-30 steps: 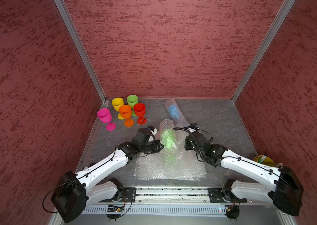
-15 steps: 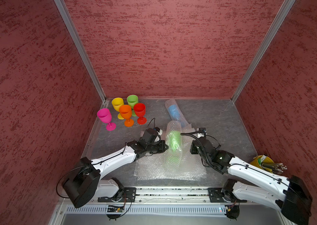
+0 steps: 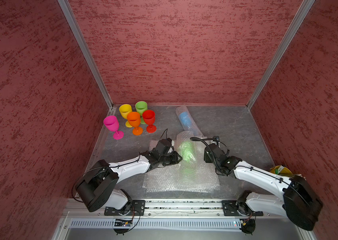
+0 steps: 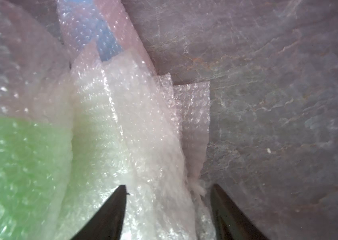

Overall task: Unpack wine glasses from bubble wrap
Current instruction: Unwrap the bubble wrap.

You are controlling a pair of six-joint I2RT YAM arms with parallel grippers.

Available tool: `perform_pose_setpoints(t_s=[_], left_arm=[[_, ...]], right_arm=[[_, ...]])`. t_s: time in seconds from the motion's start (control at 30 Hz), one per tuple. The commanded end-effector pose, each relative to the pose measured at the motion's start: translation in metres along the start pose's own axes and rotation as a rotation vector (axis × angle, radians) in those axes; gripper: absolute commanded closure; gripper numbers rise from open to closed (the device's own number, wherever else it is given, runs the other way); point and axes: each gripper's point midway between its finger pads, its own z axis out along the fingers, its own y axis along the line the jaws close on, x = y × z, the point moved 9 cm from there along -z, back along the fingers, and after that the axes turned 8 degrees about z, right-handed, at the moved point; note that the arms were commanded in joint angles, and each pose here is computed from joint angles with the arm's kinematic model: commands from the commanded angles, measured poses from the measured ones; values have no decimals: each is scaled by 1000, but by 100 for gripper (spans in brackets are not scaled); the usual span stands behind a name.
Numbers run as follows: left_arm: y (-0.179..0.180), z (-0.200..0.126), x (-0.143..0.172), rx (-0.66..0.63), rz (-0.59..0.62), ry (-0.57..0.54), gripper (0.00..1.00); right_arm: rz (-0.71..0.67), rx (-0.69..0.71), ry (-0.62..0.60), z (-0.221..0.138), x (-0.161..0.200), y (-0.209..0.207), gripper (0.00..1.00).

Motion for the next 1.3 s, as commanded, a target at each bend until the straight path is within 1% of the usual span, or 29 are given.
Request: perform_pose_setpoints(t_s=[0.0, 0.1, 0.17, 0.2, 0.3, 0.37, 0.43, 0.47, 0.57, 0.67, 0.73, 0.87, 0.97, 1.0, 1.03, 1.1, 1.13, 1.17, 1.2, 1.27], left_arm=[[4, 3, -2, 21, -24, -13, 54], [4, 2, -2, 24, -31, -19, 50], [2, -3, -3, 30, -31, -28, 47], [1, -6, -5, 33, -32, -36, 46], [0, -19, -8, 33, -31, -65, 40], [-2, -31, -11, 33, -27, -90, 36], [-3, -42, -14, 33, -14, -112, 33], [-3, -48, -16, 28, -8, -121, 31], [1, -67, -19, 17, -10, -142, 30], [2, -94, -24, 10, -15, -191, 30], [0, -117, -26, -12, 6, -242, 30], [-7, -161, -27, -48, 55, -364, 28], [-7, -187, -28, -54, 63, -440, 28], [-7, -194, -28, -54, 61, -455, 28], [-7, -200, -28, -55, 58, -466, 28], [-7, -208, -29, -51, 53, -467, 28], [-6, -211, -30, -51, 46, -461, 28], [-6, -212, -30, -49, 40, -457, 27], [-6, -213, -30, -47, 40, -450, 28], [-6, -211, -30, -34, 39, -434, 28]], right_arm=[[50, -43, -68, -19, -27, 10, 22], [81, -88, -124, -42, -45, 10, 22], [99, -125, -155, -59, -58, 11, 24], [100, -147, -161, -65, -62, 12, 28], [113, -245, -163, -82, -72, 17, 43], [126, -295, -149, -87, -73, 20, 58], [133, -325, -108, -82, -67, 24, 66], [125, -350, -68, -76, -61, 28, 67], [106, -391, 72, -54, -42, 40, 68], [103, -408, 162, -36, -25, 46, 70], [98, -408, 207, -25, -17, 50, 70], [90, -464, 296, -8, -5, 65, 71], [54, -589, 374, -12, 0, 95, 72], [28, -672, 401, -20, 1, 111, 72], [11, -790, 419, -34, -1, 128, 70], [13, -1023, 410, -66, -9, 146, 66], [31, -1103, 376, -79, -16, 147, 64], [46, -1126, 341, -86, -22, 144, 62], [55, -1117, 288, -92, -30, 139, 62], [62, -1050, 228, -91, -38, 127, 61]])
